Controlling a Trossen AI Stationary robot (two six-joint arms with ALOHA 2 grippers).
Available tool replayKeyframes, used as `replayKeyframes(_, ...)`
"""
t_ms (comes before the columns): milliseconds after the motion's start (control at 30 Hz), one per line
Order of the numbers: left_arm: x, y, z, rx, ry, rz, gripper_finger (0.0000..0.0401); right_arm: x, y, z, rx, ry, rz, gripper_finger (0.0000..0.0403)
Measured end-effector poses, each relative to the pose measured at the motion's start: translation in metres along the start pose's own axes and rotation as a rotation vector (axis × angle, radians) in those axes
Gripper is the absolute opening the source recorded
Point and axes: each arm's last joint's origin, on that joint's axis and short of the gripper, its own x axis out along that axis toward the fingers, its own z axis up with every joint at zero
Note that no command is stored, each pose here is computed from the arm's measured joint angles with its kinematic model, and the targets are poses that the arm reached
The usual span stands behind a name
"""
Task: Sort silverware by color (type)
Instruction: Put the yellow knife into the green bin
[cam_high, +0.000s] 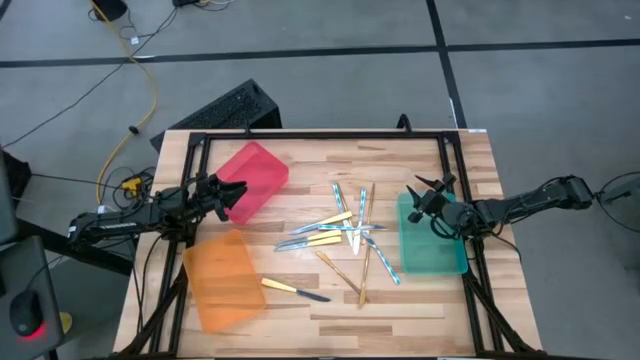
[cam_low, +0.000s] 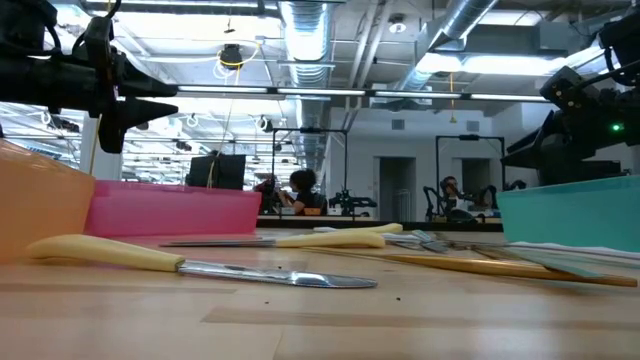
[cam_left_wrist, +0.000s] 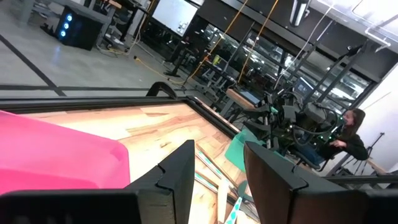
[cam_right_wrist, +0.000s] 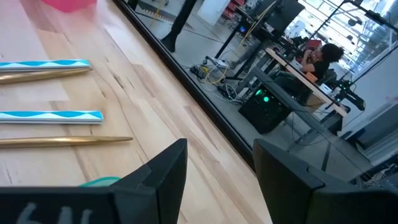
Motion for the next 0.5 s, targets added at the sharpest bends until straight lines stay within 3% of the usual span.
replayKeyframes(267, 0.0, -0.0001, -0.0001, 0.018, 0.002, -0.003, 0.0122, 0.0017, -0.0016, -0.0007, -0.082, 0.015, -0.024, 0.0207)
replayKeyframes(500, 0.0, -0.0002, 0.0, 0.026, 0.003, -0.005, 0.0122, 0.0019, -0.0016, -0.0008, -0.068, 0.014, -0.021, 0.0207)
